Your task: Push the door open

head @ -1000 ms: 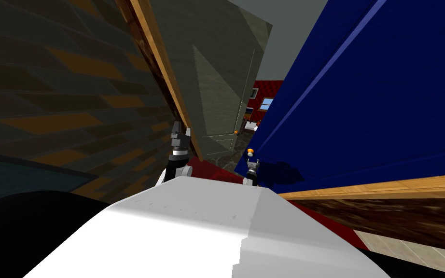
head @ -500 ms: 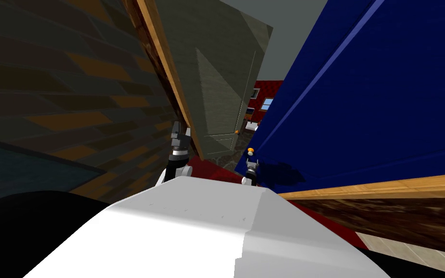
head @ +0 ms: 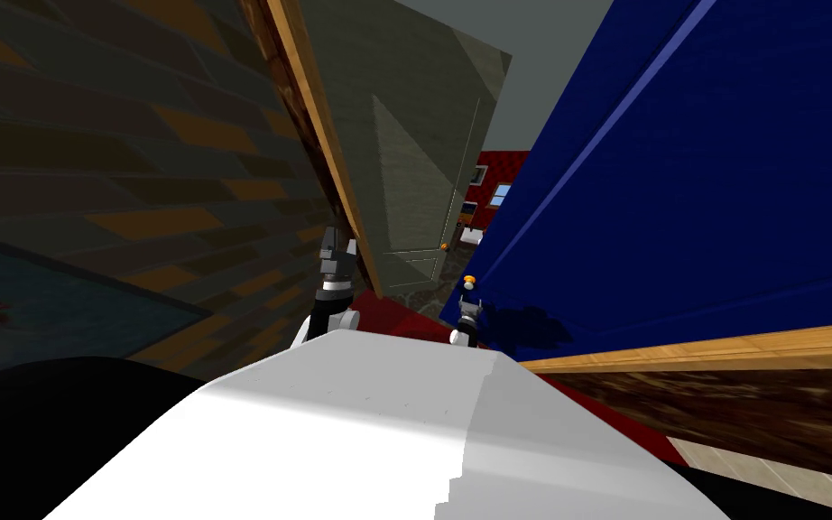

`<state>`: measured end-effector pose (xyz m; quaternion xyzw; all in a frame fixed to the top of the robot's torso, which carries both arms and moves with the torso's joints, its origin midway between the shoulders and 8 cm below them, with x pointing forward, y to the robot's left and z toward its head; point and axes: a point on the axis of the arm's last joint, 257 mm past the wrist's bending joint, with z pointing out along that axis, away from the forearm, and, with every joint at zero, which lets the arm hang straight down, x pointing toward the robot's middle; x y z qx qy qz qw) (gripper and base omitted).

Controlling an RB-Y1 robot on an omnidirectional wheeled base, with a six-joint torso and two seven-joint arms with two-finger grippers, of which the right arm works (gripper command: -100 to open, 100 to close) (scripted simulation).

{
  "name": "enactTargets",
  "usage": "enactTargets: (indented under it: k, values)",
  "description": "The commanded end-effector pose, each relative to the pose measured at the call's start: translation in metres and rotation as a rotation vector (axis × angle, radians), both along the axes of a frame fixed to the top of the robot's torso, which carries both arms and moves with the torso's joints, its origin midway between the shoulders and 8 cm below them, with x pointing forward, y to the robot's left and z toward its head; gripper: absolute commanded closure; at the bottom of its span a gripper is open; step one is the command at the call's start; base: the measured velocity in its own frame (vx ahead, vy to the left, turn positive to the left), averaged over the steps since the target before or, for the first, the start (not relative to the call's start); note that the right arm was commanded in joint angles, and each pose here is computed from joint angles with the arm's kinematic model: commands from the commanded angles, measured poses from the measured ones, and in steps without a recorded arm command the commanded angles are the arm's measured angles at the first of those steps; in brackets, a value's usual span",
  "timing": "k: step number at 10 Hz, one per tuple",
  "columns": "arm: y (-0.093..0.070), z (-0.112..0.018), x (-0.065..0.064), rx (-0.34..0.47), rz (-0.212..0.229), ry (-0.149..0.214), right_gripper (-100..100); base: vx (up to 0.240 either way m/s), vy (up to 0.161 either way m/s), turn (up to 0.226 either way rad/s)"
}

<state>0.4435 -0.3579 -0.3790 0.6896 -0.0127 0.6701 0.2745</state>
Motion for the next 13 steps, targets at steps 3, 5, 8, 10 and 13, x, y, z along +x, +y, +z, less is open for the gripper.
enactTargets:
  k: [3, 5, 8, 10, 13]
  values:
    - [0.004, -0.005, 0.001, 0.128, -0.004, -0.037, -100, -0.038, 0.002, 0.026]
    - [0.006, -0.006, 0.002, 0.174, -0.006, -0.051, -100, -0.032, 0.001, 0.029]
    - [0.011, -0.01, 0.003, 0.283, -0.01, -0.084, -100, -0.029, 0.002, 0.024]
    - [0.013, -0.012, 0.003, 0.327, -0.012, -0.097, -100, -0.029, 0.001, 0.02]
    - [0.002, -0.01, 0.003, 0.327, -0.017, -0.104, -100, 0.023, -0.017, 0.014]
